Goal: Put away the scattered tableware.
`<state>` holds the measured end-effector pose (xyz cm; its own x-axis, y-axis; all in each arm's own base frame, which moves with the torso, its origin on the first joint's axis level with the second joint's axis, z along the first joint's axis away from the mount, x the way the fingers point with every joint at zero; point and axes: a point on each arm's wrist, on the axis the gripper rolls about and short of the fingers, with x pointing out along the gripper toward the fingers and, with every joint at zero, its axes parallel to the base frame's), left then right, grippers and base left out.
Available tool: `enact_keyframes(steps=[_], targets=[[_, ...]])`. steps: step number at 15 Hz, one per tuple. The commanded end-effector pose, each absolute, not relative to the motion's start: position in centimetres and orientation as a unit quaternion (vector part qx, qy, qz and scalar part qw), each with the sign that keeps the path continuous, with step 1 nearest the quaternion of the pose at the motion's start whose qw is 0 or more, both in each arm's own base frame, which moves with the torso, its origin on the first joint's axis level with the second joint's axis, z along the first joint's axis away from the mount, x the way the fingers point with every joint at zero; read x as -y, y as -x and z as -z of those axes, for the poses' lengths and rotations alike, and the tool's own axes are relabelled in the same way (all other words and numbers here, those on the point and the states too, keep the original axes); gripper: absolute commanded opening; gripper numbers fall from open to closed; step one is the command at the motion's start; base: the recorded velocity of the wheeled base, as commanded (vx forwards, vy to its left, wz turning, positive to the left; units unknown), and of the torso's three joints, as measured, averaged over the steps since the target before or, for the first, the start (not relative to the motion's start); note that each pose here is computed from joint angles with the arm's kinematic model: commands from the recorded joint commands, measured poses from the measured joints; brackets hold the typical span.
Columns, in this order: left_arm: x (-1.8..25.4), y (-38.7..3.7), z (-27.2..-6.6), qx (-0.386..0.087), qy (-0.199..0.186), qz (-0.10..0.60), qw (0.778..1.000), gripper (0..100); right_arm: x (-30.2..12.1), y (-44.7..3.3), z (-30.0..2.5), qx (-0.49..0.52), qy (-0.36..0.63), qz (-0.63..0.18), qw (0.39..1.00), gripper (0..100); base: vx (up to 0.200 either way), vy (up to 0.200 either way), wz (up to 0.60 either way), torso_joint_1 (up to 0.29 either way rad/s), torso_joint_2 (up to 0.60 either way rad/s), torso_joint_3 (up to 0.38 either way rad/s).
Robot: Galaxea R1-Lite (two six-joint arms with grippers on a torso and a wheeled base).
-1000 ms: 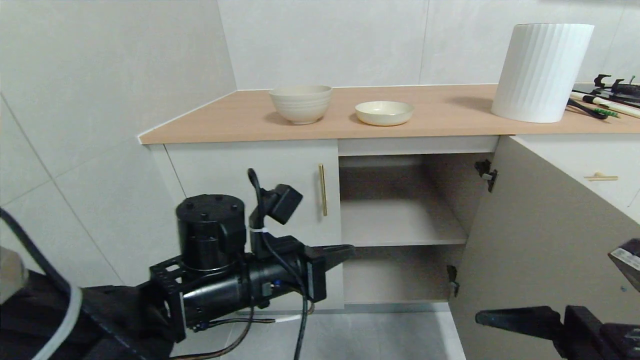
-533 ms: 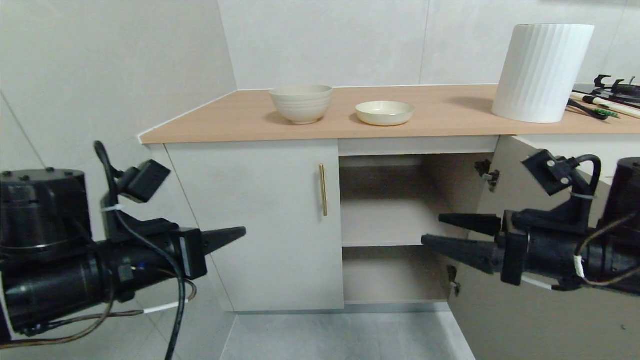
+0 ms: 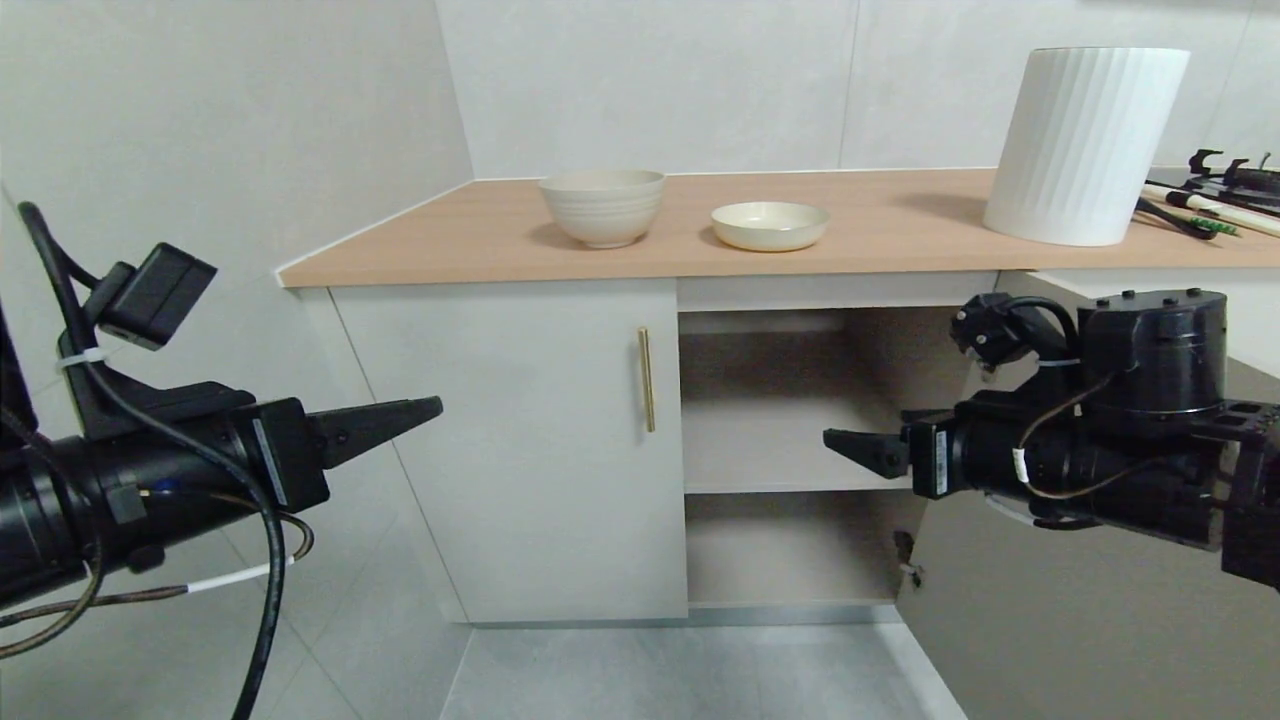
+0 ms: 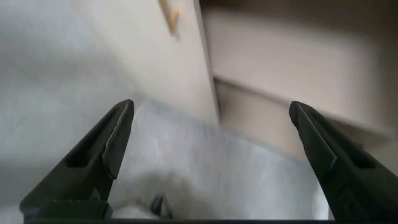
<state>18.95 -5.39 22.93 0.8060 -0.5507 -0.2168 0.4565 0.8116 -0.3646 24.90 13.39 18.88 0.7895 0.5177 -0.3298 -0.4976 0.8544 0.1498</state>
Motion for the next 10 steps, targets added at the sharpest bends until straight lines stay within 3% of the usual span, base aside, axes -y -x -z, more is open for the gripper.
enact_keyframes(steps=[1, 10], targets=[[5.4, -19.1, -22.9, -0.158, 0.15, 0.268, 0.938, 100, -12.7, -23.1, -20.6, -0.167, -0.03, -0.275, 0.946, 100, 0.0, 0.0, 0.0, 0.0, 0.0, 0.0], [5.2, -18.5, -24.0, -0.127, 0.145, 0.254, 0.948, 100, -12.7, -20.5, -22.4, -0.159, -0.028, -0.299, 0.941, 100, 0.0, 0.0, 0.0, 0.0, 0.0, 0.0]])
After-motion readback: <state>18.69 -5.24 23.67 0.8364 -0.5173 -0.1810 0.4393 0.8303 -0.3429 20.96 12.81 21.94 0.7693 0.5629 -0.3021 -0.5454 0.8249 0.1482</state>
